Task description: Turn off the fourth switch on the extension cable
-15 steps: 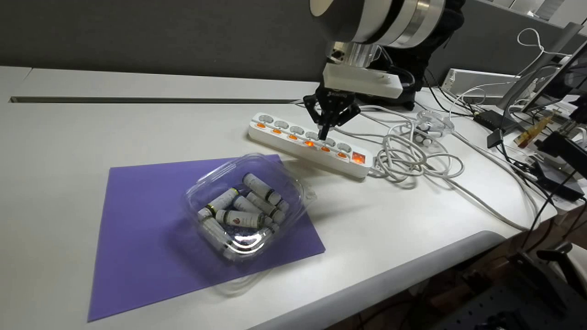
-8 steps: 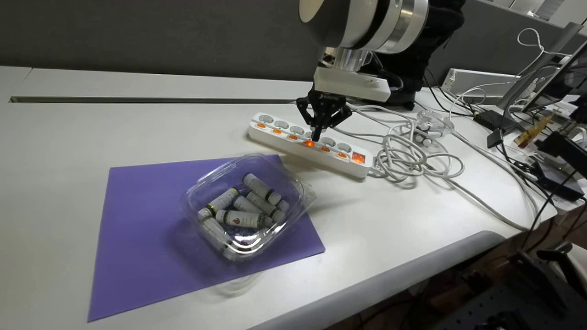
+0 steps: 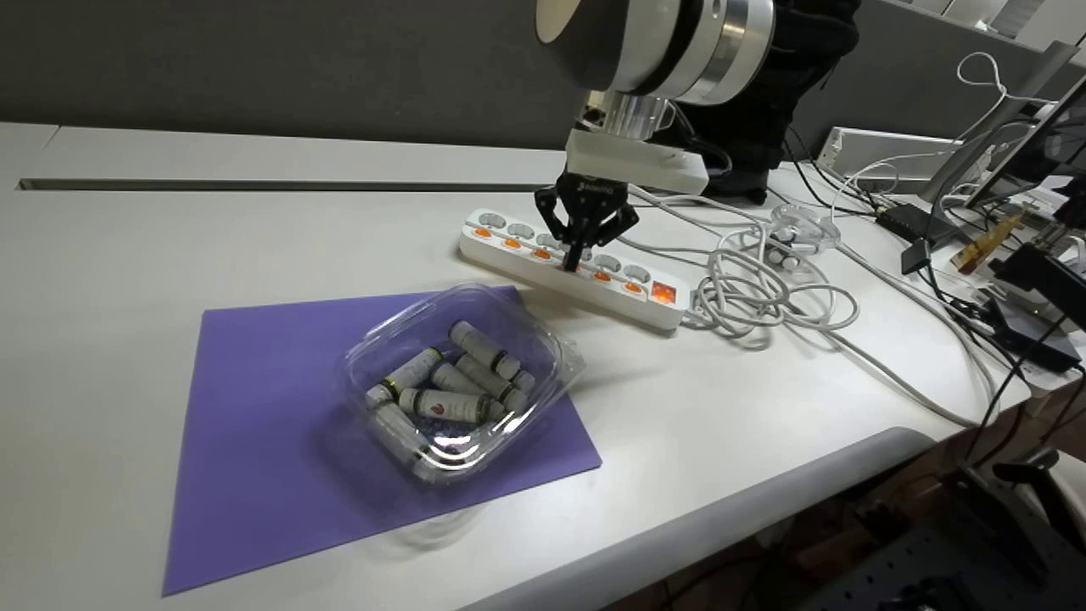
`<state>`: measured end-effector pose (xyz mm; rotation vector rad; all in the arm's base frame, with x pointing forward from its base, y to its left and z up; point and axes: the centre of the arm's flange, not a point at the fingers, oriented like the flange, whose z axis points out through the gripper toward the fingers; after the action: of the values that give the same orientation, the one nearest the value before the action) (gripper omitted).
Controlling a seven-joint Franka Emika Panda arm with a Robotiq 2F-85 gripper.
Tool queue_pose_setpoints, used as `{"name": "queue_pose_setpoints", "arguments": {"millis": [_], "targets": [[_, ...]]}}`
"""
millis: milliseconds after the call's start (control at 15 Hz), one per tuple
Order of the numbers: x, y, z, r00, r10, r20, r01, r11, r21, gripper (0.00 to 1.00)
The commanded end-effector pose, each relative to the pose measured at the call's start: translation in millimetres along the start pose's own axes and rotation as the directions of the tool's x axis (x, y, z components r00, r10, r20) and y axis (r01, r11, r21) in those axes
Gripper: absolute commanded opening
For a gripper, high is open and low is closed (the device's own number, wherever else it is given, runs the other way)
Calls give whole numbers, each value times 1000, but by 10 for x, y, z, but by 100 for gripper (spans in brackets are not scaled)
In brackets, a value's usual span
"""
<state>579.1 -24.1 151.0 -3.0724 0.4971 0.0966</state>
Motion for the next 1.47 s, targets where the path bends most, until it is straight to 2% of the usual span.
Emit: {"name": "queue_pose_setpoints", "arguments": {"millis": [0, 333, 533, 800, 1067, 1200, 1400], "targets": [[29, -5, 50, 999, 33, 41, -33, 999, 17, 0], [76, 186, 95, 991, 102, 88, -109, 991, 77, 0], [105, 390, 151, 977, 155, 150, -176, 975, 139, 0], [119, 787, 265, 938, 231, 260, -294, 926, 238, 0], [137, 1150, 380, 896, 246, 369, -376, 863, 338, 0], [123, 1191, 314, 901, 236, 364, -361, 875, 324, 0], [88, 1116, 125, 919, 230, 319, -321, 908, 269, 0]]}}
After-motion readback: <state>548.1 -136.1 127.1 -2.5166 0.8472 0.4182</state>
